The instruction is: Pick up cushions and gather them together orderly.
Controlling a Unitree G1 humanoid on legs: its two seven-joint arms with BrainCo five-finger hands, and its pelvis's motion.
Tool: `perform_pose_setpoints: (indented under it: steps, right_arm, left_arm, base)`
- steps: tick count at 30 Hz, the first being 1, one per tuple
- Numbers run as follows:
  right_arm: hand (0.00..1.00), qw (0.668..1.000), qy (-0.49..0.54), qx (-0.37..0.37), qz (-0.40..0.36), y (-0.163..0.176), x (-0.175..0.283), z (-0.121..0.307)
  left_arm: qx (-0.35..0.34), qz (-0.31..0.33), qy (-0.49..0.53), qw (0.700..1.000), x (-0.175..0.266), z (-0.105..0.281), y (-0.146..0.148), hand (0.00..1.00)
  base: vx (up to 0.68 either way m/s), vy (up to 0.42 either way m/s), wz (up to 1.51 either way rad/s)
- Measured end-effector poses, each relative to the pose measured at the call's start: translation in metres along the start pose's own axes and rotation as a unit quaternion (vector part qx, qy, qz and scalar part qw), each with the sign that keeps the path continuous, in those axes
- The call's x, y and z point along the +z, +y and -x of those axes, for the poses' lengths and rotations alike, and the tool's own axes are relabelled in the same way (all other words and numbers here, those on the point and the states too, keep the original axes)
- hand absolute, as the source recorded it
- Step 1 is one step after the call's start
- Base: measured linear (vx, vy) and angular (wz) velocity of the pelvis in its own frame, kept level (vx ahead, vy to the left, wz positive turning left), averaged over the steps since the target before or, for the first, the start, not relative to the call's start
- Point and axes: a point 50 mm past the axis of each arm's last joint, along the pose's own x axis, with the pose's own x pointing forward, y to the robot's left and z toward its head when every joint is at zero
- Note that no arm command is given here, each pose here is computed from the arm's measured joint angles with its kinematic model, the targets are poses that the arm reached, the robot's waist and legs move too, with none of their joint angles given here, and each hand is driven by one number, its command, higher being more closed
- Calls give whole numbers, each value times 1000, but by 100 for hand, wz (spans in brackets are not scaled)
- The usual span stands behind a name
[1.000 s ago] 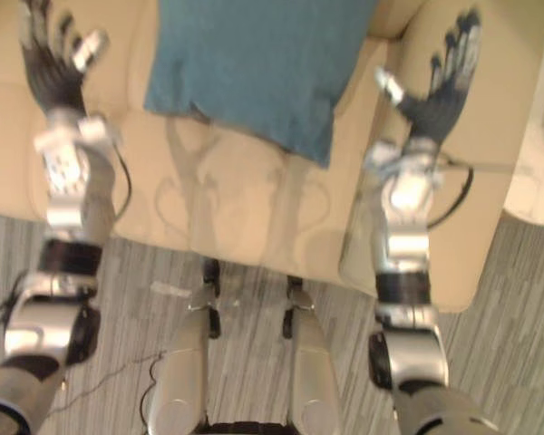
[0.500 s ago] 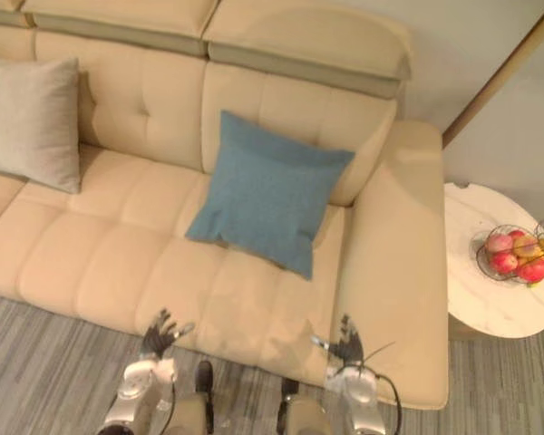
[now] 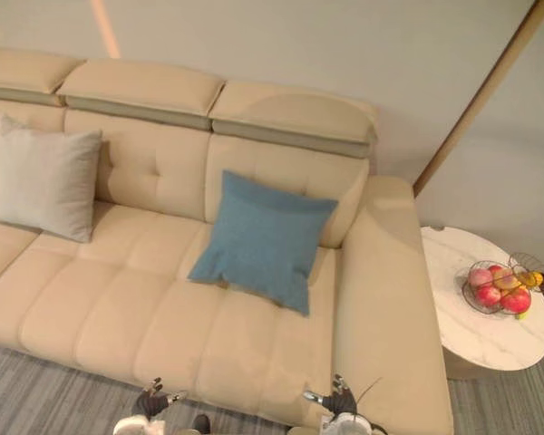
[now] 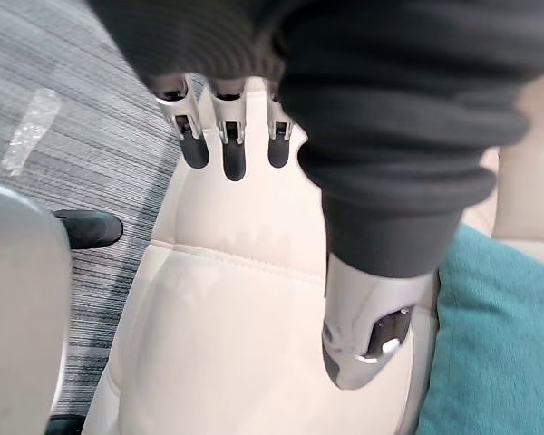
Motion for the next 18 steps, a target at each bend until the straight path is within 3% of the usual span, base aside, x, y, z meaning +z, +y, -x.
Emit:
perform_pose_setpoints:
  steps: [7,10,13,18]
  right_arm:
    - [0,999,-44,4,8,7,34,-10]
    - [0,1000,-28,8,3,11,22,-7]
    - [0,999,-32,17,8,16,24,-7]
    - [0,997,-72,15,13,20,55,-15]
  left_arm:
    - [-24,-24,-41,999,32,-12,-15,0]
    - [-22,-24,-44,998,34,-12,-14,0]
    - [-7,-2,-39,999,29,-10,-8,0]
    - [-18,47,-50,997,38,-10,-28,0]
  base:
    - [-160,60,-40]
    - [-154,-2,11]
    - [-158,-79,-3]
    - [-341,-91,-7]
